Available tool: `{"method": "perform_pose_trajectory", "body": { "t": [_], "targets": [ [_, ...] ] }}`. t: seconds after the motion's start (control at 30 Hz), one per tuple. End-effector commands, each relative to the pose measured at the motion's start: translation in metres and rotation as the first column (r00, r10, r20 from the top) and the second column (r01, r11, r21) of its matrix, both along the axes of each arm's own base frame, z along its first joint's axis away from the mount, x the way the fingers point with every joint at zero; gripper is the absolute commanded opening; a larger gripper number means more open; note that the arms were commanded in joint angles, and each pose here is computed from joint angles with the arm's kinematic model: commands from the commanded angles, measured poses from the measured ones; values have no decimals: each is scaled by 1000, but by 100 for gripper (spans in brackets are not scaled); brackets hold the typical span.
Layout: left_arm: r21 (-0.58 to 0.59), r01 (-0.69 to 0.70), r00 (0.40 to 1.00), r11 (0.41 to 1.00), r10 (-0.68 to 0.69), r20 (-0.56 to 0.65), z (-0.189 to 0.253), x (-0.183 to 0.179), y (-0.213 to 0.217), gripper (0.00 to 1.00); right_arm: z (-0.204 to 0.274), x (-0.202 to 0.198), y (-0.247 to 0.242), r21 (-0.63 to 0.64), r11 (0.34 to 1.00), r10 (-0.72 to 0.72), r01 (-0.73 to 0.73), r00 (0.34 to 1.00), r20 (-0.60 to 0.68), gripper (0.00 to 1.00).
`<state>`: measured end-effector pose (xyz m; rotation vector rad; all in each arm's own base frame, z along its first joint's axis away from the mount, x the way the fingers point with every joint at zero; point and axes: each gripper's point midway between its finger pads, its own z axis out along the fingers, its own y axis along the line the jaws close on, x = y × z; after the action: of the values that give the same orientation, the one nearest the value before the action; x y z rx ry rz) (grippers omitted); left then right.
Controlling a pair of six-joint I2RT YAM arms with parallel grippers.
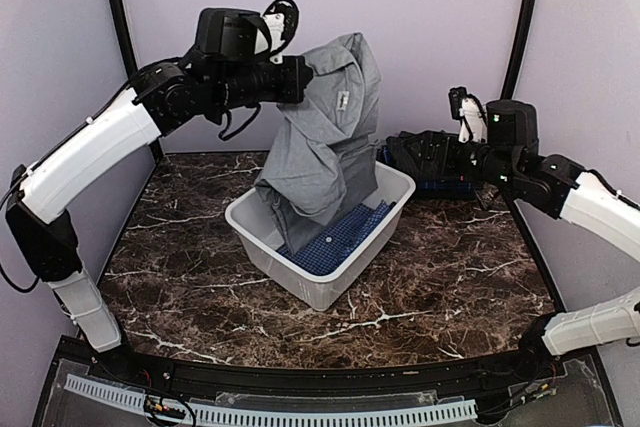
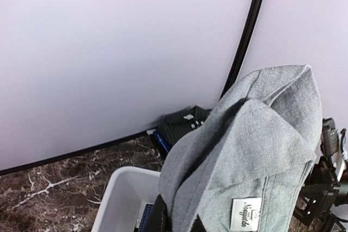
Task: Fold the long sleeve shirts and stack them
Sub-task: Pick up the crumpled shirt from the bin, then place the crumpled shirt at the center of the board.
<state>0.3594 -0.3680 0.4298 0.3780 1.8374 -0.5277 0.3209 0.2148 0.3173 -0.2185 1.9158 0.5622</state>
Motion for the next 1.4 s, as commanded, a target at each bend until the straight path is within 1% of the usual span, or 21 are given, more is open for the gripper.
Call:
{"method": "perform_pose_trajectory", "body": {
  "t": [0.0,0.1,0.13,0.17,0.27,0.3,0.33,0.37,0.4,0.43,0.47,0.5,0.6,0.83,1.03,1.13,1.23,1.27,1.3,1.33,1.37],
  "targets": [
    [-79,-150,968,985,163,191,64,-2,46,0,20,3,16,39,998,55,-57,998,29,99],
    [-127,-249,911,960,276,306,111,-14,88,0,14,7,28,31,995,93,-93,996,-2,99],
    [-180,-293,878,939,339,339,132,-21,108,0,9,10,33,25,994,104,-104,994,-20,99],
    [-174,-320,853,931,363,375,143,-24,119,0,8,10,36,23,993,116,-116,993,-29,99],
    [-271,-413,747,870,493,446,188,-45,168,0,-5,15,50,5,989,150,-150,986,-74,99],
    [-255,-436,723,863,505,472,192,-48,175,0,-6,16,55,2,987,160,-160,984,-82,99],
    [-300,-459,687,836,548,477,204,-56,191,0,-9,17,59,-2,986,167,-168,982,-91,99],
    [-273,-487,664,830,555,502,205,-58,196,0,-11,18,63,-6,984,175,-176,980,-98,99],
    [-313,-515,628,798,600,496,214,-64,211,0,-13,19,66,-12,983,180,-183,978,-105,99],
    [-286,-545,604,788,605,518,214,-66,217,0,-17,20,70,-18,981,188,-191,975,-116,99],
    [-333,-556,569,762,641,515,224,-74,230,0,-18,21,73,-23,980,191,-195,974,-122,99],
    [-312,-589,540,745,651,533,226,-77,237,0,-22,22,77,-28,979,197,-202,972,-132,99],
    [-369,-627,442,686,703,557,249,-97,267,0,-31,26,84,-34,976,207,-215,966,-154,99],
    [-459,-620,321,636,740,591,291,-131,304,0,-52,30,93,-43,972,219,-232,954,-202,99],
    [-477,-611,275,632,734,621,307,-142,311,0,-62,32,104,-46,966,238,-256,942,-236,99],
    [-462,-616,275,638,724,633,303,-138,305,0,-66,32,114,-66,961,243,-267,938,-248,99],
    [-371,-634,360,679,683,636,276,-106,276,0,-73,33,128,-89,955,251,-284,929,-272,99],
    [-285,-672,401,684,659,636,258,-87,268,0,-74,33,133,-99,953,251,-288,927,-278,99],
    [-310,-648,449,696,677,583,243,-73,261,0,-75,34,139,-111,950,250,-290,926,-283,99],
    [-170,-684,515,709,635,576,213,-44,256,0,-75,36,143,-120,949,246,-290,926,-286,99],
    [-222,-649,574,728,660,484,191,-27,252,0,-78,37,148,-130,948,242,-290,923,-299,99]
  ]
}}
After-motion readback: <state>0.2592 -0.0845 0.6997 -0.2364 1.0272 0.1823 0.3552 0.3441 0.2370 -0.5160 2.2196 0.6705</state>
